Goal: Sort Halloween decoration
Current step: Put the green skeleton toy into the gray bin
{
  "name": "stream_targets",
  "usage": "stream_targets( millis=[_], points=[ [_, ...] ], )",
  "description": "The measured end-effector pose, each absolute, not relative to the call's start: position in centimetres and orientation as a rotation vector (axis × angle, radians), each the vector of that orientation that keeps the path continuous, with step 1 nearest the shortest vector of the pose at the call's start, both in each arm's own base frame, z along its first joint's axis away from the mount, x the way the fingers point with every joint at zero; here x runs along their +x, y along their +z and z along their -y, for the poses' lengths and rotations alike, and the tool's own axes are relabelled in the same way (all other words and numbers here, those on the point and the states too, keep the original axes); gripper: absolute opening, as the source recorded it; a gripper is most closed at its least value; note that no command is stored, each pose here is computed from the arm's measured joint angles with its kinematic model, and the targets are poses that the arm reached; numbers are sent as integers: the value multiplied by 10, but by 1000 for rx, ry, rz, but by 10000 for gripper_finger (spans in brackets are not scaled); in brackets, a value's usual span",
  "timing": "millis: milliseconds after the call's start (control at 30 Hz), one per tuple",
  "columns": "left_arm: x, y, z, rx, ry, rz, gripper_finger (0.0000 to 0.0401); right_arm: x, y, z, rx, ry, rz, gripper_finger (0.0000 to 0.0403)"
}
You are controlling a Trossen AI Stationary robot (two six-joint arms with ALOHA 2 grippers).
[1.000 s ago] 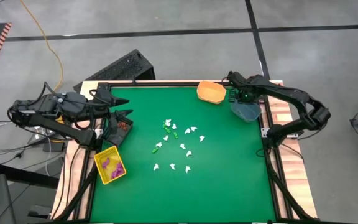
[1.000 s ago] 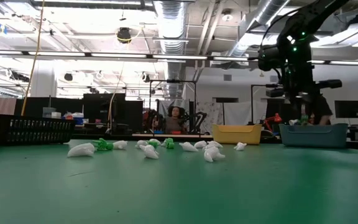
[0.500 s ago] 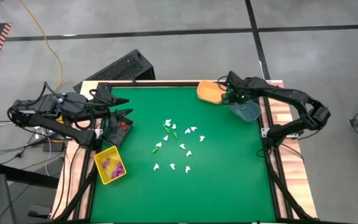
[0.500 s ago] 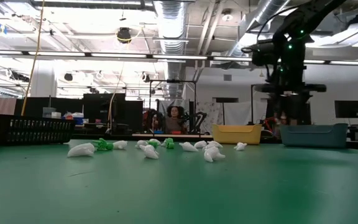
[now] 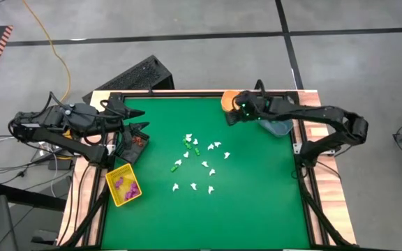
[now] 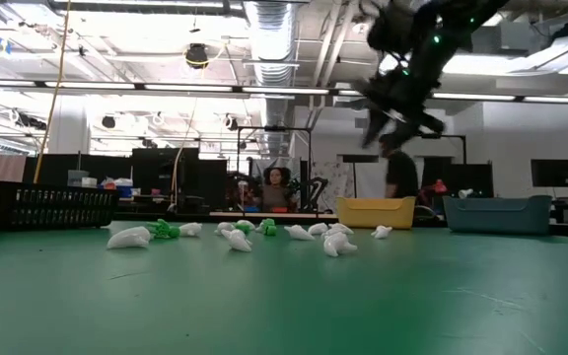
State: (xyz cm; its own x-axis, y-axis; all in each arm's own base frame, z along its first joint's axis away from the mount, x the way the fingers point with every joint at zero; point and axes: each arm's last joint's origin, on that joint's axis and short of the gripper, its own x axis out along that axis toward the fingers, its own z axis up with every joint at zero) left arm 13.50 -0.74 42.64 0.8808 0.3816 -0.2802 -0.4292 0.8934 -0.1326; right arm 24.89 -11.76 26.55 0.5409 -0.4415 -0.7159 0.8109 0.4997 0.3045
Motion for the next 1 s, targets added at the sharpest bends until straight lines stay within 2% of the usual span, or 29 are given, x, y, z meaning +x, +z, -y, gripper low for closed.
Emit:
stream_targets(
  millis=[167,333,667,1000],
  points=[
    [135,426,7,-199,425,-250,199,287,273,78,586,-715,-417,196],
    [135,426,7,-199,425,-250,199,321,254,36,470,-699,-352,196],
    [135,426,7,-198,424,-252,199,367,175,-22,512,-694,-352,196],
    [135,426,7,-197,423,-255,199,393,141,-32,481,-714,-412,196]
  ],
)
